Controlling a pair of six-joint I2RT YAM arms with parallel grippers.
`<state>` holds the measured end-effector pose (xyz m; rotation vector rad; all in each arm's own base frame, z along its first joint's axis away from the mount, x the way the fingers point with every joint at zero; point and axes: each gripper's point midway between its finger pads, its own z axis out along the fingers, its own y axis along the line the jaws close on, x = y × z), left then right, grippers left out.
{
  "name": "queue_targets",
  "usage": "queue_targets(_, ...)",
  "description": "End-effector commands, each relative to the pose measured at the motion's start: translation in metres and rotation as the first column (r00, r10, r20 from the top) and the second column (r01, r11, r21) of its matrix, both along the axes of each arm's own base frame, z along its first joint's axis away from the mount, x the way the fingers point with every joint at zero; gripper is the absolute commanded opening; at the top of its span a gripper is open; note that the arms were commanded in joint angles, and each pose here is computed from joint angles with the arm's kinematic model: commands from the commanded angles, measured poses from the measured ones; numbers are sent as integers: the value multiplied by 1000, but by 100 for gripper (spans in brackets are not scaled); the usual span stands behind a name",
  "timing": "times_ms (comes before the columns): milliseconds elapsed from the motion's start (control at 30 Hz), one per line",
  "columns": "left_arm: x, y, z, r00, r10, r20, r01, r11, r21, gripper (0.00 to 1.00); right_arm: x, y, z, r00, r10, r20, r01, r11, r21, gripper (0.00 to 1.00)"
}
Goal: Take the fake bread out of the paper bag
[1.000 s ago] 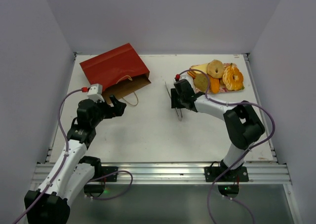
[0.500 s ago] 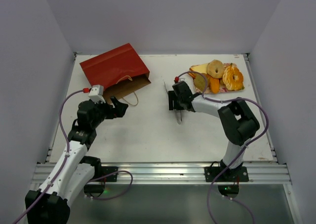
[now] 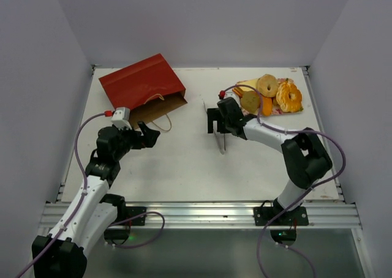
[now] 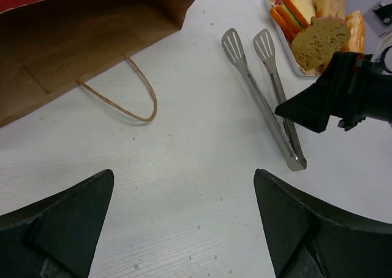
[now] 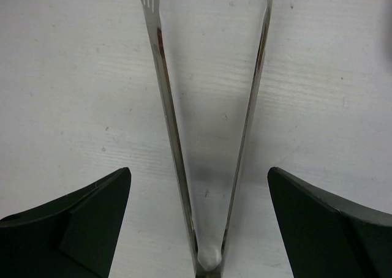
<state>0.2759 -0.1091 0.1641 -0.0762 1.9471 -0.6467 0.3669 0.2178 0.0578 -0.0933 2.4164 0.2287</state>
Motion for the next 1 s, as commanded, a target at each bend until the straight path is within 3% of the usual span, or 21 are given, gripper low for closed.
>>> queue_targets(0, 4, -6, 12, 995, -39, 89, 39, 999, 4, 100, -3, -9, 38, 996, -10, 86, 7, 999, 33, 99)
queue_targets(267, 3, -7, 3, 996, -43, 83, 44, 999, -2, 100, -32, -34, 93, 969, -27, 246, 4, 996, 93, 99)
queue_targets(533, 2, -3, 2, 995, -25, 102, 24, 1000, 6, 100, -68, -75, 115, 923, -106, 369, 63, 990, 126, 99)
queue_targets(967, 0, 0, 10, 991, -28, 133, 23, 999, 34, 100, -110, -118, 114, 890, -196, 411, 144, 977, 154, 99)
